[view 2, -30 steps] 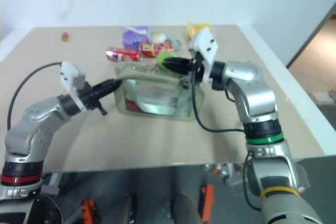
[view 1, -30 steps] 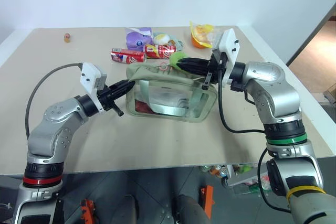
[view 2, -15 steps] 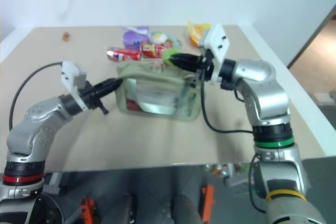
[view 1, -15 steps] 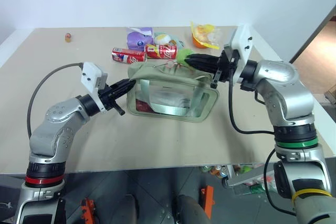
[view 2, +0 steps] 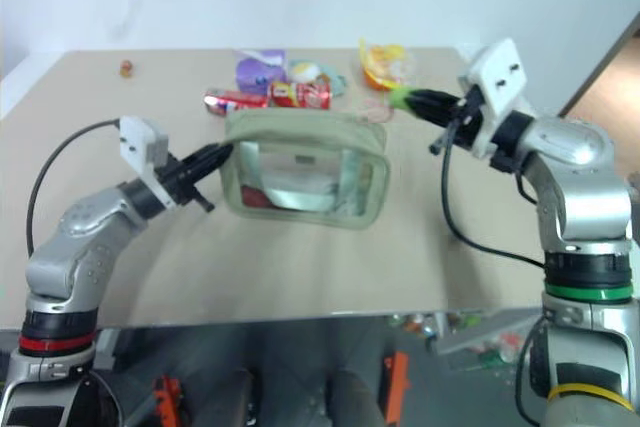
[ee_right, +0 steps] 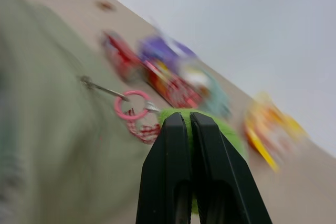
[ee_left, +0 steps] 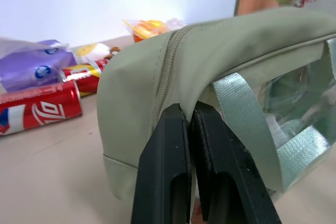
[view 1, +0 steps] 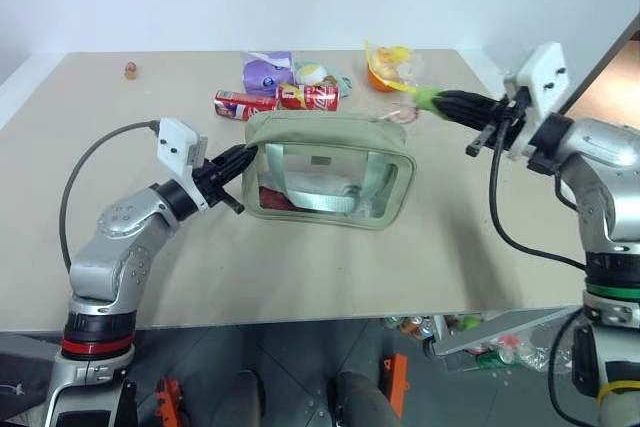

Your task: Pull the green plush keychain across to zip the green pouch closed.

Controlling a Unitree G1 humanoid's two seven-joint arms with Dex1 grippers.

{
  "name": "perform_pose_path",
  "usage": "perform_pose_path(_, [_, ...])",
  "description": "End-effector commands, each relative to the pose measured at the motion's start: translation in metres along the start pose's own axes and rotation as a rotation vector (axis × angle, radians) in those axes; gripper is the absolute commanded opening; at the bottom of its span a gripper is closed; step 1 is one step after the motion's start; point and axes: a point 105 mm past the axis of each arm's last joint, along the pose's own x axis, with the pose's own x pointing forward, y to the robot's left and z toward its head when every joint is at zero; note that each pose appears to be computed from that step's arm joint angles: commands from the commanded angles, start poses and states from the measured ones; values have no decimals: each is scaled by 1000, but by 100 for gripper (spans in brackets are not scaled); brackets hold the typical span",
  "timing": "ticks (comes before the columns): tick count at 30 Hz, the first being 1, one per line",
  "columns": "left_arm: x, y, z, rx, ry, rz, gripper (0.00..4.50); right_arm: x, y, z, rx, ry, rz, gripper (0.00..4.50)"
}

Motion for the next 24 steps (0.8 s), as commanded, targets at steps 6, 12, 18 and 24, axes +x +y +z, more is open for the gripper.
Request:
perform_pose_path(6, [-10,1,11,59,-80,123,0,-17,-9,-37,41,112,-251,7])
perform_pose_path(12, [-10,1,5,53,-78,145,0,4,52,-79,132,191,-183,7])
perform_pose_path(18, [-9,2,5,59,-79,156,0,21,75,-113,169,244,-151,7])
perform_pose_path(24, [-9,2,1,37,-64,154,0,32,71,-111,192,188,-163,7])
